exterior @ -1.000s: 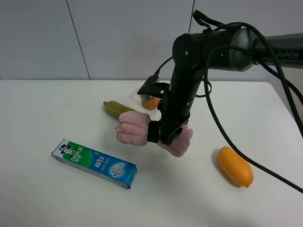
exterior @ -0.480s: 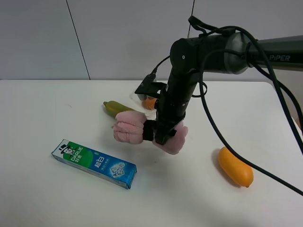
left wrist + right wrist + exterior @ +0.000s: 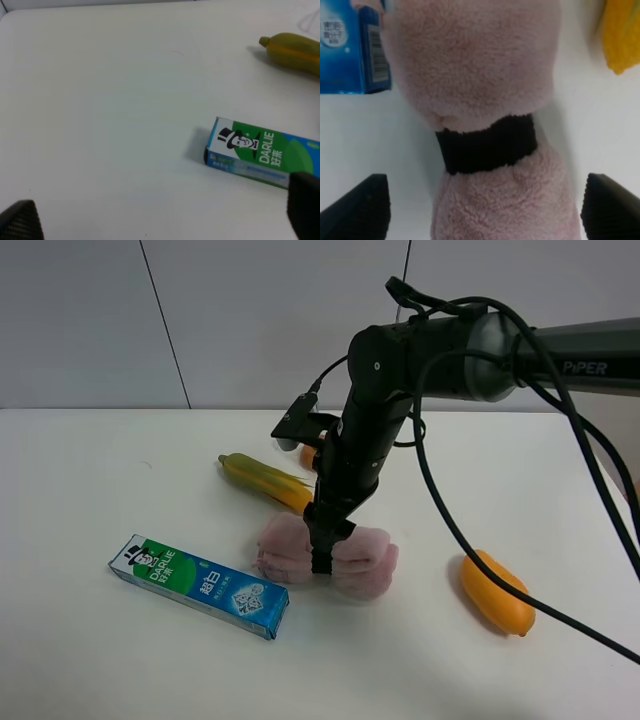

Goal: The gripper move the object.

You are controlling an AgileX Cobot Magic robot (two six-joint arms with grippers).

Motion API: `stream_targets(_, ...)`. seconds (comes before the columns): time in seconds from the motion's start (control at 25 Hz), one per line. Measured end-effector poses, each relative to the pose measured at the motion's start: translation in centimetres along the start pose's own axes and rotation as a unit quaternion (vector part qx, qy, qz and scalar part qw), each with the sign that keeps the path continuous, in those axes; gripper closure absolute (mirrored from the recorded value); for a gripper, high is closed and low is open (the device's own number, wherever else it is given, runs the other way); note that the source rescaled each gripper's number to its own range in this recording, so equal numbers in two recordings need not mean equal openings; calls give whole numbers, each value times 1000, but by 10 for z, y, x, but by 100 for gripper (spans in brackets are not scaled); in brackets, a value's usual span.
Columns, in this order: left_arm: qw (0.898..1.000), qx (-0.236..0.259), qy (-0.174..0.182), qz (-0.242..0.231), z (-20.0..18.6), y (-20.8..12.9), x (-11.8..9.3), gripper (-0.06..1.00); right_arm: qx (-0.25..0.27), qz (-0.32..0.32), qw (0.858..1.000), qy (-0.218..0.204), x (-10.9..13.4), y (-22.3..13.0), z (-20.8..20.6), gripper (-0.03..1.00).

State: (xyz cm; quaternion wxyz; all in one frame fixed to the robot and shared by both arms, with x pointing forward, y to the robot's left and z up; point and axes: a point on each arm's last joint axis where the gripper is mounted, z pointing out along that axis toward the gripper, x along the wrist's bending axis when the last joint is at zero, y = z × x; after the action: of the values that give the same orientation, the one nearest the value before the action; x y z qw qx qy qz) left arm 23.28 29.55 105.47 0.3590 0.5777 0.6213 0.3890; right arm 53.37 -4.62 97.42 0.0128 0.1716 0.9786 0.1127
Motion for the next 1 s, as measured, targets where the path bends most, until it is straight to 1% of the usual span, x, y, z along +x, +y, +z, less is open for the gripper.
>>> stream_targets(0.08, 1000, 0, 0, 0, 0, 0, 0, -6, -20, 2, 1000, -16, 0, 3, -8, 25)
stream_targets(0.16, 1000, 0, 0, 0, 0, 0, 0, -6, -52, -3, 997, -53, -3, 6, -24, 16)
stream_targets(0.24, 1000, 0, 0, 0, 0, 0, 0, -6, -93, -6, 991, -101, -5, 8, -49, 8)
stream_targets(0.28, 1000, 0, 0, 0, 0, 0, 0, -6, -106, -12, 986, -126, -6, 8, -61, 6)
stream_targets(0.4, 1000, 0, 0, 0, 0, 0, 0, -6, -138, -22, 968, -208, -6, 1, -107, 4)
stream_targets(0.48, 1000, 0, 0, 0, 0, 0, 0, -6, -161, -34, 948, -273, -4, -9, -144, 4)
stream_targets(0.56, 1000, 0, 0, 0, 0, 0, 0, -6, -196, -33, 925, -324, 3, -19, -181, 5)
stream_targets(0.64, 1000, 0, 0, 0, 0, 0, 0, -6, -235, -40, 894, -379, 14, -35, -223, 5)
stream_targets(0.68, 1000, 0, 0, 0, 0, 0, 0, -6, -254, -41, 880, -399, 19, -42, -240, 5)
stream_targets(0.76, 1000, 0, 0, 0, 0, 0, 0, -6, -293, -44, 846, -443, 34, -62, -277, 4)
stream_targets(0.84, 1000, 0, 0, 0, 0, 0, 0, -6, -319, -37, 820, -474, 45, -82, -304, 0)
stream_targets(0.88, 1000, 0, 0, 0, 0, 0, 0, -6, -329, -24, 809, -487, 48, -95, -316, -1)
stream_targets(0.96, 1000, 0, 0, 0, 0, 0, 0, -6, -351, 19, 789, -504, 55, -122, -337, -2)
stream_targets(1.0, 1000, 0, 0, 0, 0, 0, 0, -6, -358, 50, 783, -506, 58, -136, -345, -3)
